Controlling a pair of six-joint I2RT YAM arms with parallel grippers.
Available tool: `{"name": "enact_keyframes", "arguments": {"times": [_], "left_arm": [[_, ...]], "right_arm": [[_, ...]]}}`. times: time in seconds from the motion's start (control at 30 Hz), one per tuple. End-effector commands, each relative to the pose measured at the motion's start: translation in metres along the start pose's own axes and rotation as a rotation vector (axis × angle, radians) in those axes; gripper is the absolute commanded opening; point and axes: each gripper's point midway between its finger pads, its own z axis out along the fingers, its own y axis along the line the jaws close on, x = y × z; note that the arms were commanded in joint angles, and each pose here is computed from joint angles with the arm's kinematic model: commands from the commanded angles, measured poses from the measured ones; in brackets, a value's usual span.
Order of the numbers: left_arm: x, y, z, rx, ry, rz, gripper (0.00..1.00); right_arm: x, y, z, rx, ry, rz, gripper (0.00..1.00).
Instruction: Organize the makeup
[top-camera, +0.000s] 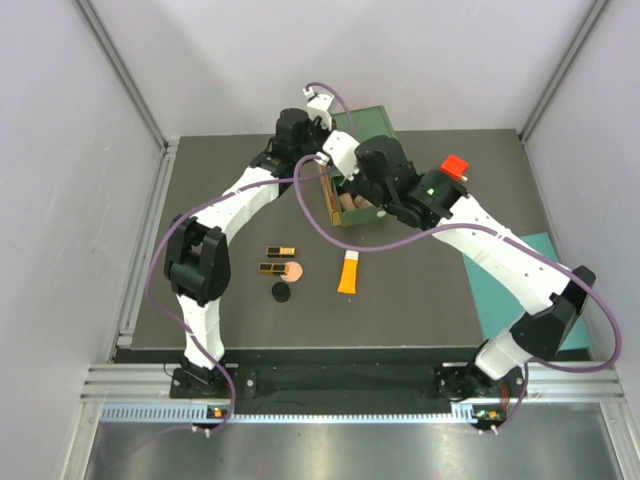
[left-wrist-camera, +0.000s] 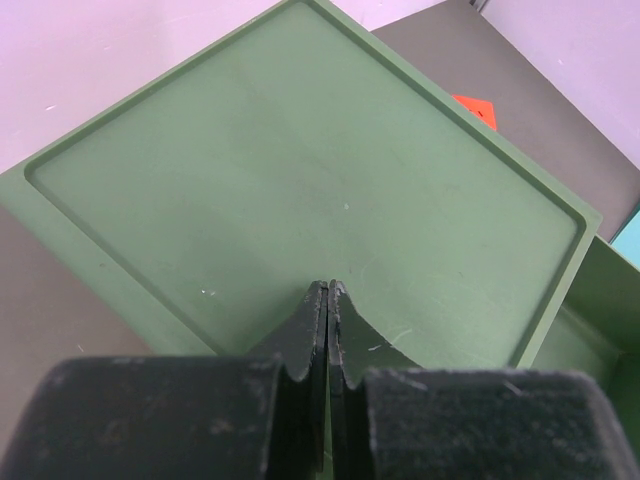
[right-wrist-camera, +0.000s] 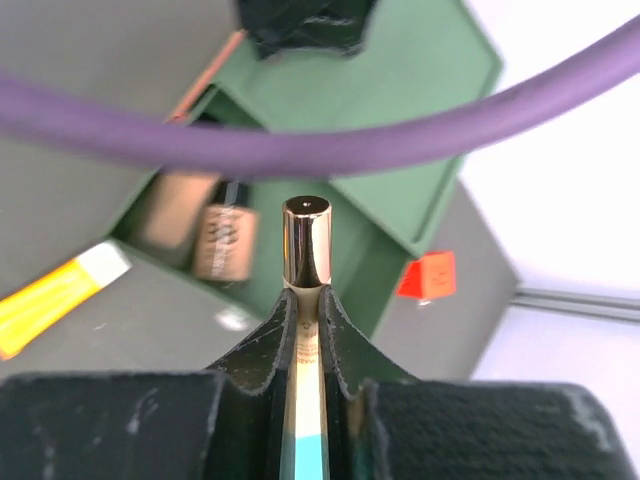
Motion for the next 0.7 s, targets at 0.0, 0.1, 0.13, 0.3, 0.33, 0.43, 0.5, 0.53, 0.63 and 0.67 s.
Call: {"name": "enact_keyframes", "arguments": {"times": [0.0,0.1,0.13,0.3,0.33,0.43,0.5,0.53,0.63,0.67], "left_arm": [[0.111,0.025,-0.002,-0.078,0.331,-0.078,0.0],[0.108,0.026,-0.003,-0.085,0.323,-0.067,0.0],[0.108,0.027,-0.002,-0.087,0.321,-0.063,0.0],[0.109,0.028,-0.003,-0.089,0.324,-0.063,0.0],[0.109,0.028,-0.003,-0.089,0.324,-0.063,0.0],[0.107,0.028,-0.003,-0.09,0.321,-0.062,0.0],[0.107,0.029,-0.002,-0.091,0.32,-0.064,0.0],[0.107,0.028,-0.002,-0.09,0.322,-0.064,0.0],[0.106,0.028,-0.003,-0.09,0.32,-0.064,0.0],[0.105,0.028,-0.003,-0.091,0.317,-0.063,0.0]], "right_arm": [[-0.013,-0.033,0.01,0.148,-0.067,-0.07,0.06],[-0.008,-0.029,0.019,0.143,-0.08,-0.154,0.07],[-0.008,-0.031,0.019,0.152,-0.09,-0.178,0.07],[0.0,-0.024,0.032,0.158,-0.11,-0.198,0.06],[0.0,-0.025,0.036,0.164,-0.11,-0.192,0.06],[-0.002,-0.028,0.043,0.196,-0.108,-0.169,0.09],[-0.008,-0.032,0.043,0.204,-0.116,-0.156,0.08],[-0.011,-0.032,0.044,0.206,-0.119,-0.149,0.08],[-0.019,-0.038,0.041,0.229,-0.148,-0.137,0.08],[-0.02,-0.038,0.042,0.234,-0.157,-0.135,0.09]]}}
